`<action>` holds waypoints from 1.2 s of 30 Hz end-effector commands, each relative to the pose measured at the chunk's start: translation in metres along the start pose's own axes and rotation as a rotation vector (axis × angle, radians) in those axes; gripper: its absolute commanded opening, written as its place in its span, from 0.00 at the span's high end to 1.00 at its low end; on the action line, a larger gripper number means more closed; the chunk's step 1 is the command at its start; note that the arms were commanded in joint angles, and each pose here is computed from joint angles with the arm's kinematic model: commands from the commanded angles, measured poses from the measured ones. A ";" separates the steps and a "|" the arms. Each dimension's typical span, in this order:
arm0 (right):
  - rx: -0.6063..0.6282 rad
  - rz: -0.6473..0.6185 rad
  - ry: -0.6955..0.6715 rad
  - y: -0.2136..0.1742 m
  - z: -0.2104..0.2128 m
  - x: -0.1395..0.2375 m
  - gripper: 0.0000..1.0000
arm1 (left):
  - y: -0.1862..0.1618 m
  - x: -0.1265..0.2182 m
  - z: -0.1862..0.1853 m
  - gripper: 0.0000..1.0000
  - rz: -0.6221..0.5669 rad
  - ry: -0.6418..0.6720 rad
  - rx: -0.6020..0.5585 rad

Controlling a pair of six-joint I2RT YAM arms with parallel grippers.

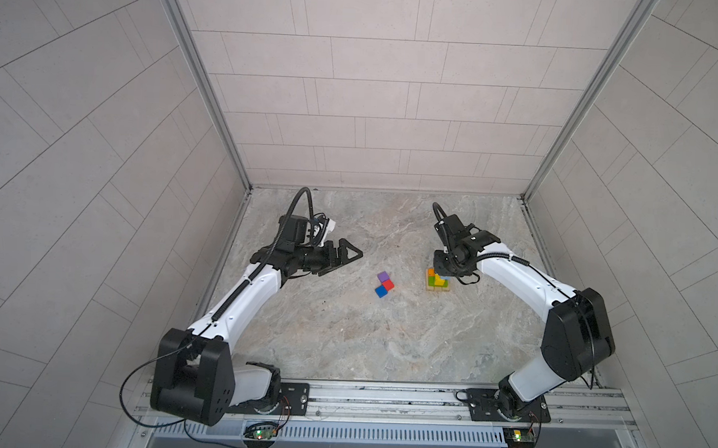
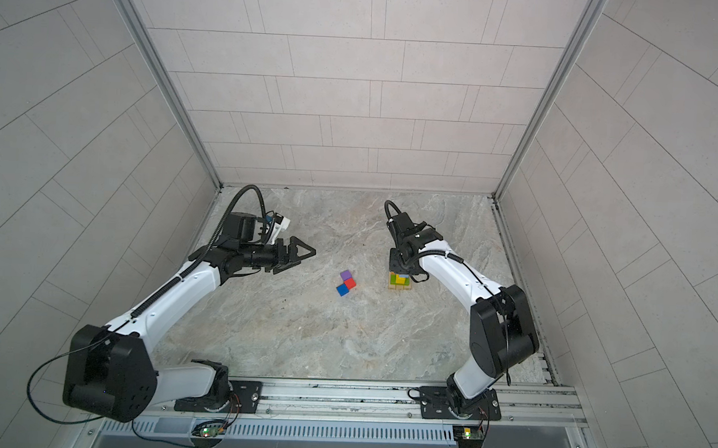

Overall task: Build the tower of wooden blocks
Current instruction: 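Lower the light-blue block upright onto the yellow block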

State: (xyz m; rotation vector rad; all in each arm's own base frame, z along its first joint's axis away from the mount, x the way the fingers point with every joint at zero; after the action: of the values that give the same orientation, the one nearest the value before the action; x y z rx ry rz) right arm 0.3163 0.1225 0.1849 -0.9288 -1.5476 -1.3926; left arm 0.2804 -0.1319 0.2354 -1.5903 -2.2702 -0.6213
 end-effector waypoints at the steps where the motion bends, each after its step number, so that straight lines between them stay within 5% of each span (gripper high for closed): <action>1: -0.019 0.001 -0.009 0.001 -0.001 -0.007 0.85 | -0.001 -0.003 0.002 0.00 0.005 0.000 -0.007; 36: -0.045 0.021 -0.016 -0.003 -0.001 -0.032 0.85 | -0.001 -0.001 0.002 0.00 0.002 0.004 -0.012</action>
State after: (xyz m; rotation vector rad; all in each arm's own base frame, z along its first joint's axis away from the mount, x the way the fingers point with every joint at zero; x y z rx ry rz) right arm 0.3269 0.1242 0.1635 -0.9411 -1.5330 -1.4253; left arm 0.2809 -0.1320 0.2341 -1.5890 -2.2665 -0.6190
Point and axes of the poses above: each gripper's point midway between its finger pads, its own x axis back along the fingers, its own z axis along the line the jaws close on, y = z × x, the point moved 7 cm from there along x, back along the fingers, and after that the axes turned 12 degrees about x, right-handed, at the moved point
